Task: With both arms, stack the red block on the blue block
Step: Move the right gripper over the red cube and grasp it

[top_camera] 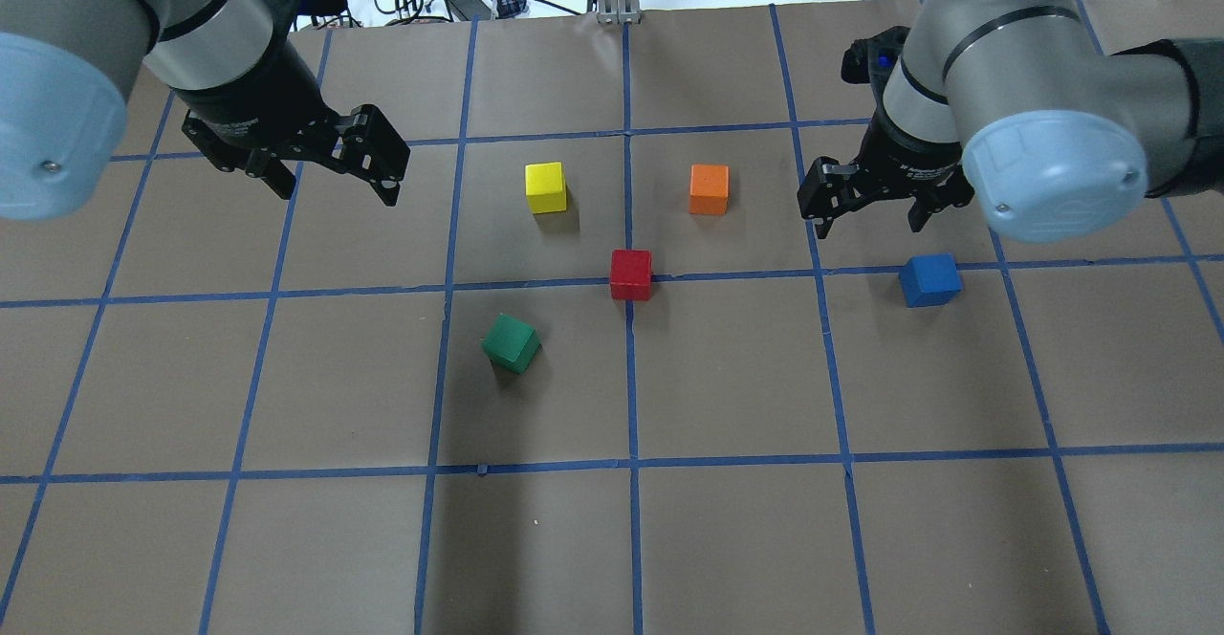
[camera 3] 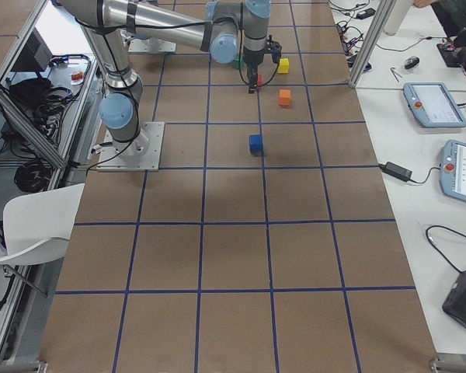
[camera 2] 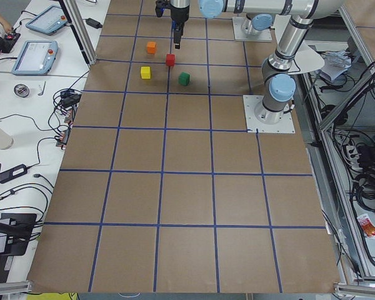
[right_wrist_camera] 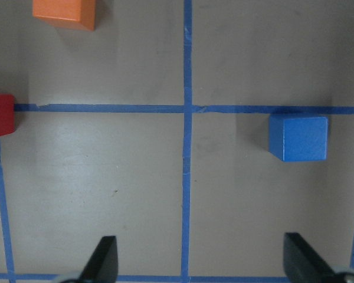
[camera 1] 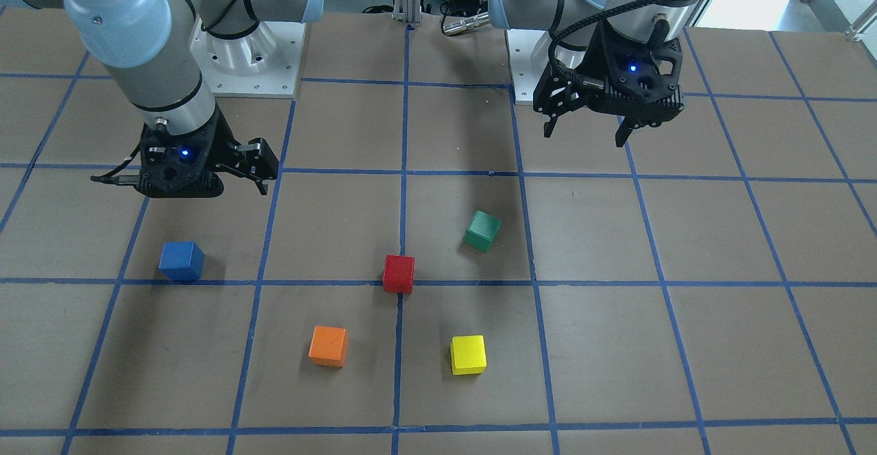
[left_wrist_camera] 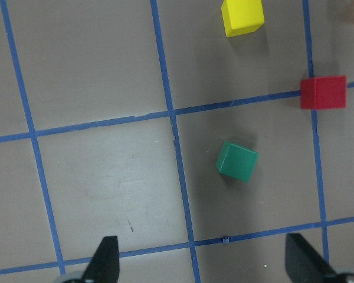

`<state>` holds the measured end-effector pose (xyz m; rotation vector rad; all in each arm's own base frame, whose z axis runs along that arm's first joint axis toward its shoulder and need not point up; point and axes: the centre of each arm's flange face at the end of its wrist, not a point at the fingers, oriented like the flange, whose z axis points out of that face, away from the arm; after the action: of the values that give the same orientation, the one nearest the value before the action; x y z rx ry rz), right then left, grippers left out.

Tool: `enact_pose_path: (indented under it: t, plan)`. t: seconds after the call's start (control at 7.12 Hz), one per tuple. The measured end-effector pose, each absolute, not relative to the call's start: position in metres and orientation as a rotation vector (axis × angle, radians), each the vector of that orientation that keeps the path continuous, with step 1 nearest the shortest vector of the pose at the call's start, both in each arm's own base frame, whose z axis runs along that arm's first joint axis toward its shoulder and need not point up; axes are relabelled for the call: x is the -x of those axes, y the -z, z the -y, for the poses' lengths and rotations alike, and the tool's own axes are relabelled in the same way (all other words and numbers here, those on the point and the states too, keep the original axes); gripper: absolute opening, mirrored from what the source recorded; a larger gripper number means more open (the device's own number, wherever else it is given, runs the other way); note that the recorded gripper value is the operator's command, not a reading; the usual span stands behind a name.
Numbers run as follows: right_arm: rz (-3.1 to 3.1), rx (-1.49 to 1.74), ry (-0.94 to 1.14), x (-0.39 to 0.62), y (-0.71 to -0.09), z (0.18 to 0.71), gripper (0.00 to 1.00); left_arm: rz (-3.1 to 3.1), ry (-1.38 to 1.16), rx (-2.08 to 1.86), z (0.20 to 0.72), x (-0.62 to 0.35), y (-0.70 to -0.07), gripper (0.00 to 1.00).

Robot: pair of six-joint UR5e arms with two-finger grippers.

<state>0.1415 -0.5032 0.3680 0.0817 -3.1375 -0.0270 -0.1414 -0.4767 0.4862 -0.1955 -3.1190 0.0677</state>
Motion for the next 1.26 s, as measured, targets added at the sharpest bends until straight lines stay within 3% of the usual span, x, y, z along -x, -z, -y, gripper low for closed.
enact_pose_path:
  t: [0.42,1.26]
  plan:
    - [3.135,-0.135,0.030,-0.186,-0.337,0.511,1.00,3.122,-0.090,0.182,0.468,0.141,-0.471,1.00]
    - [3.161,0.090,-0.122,-0.306,-0.277,0.534,1.00,3.125,-0.085,0.184,0.457,0.140,-0.465,1.00]
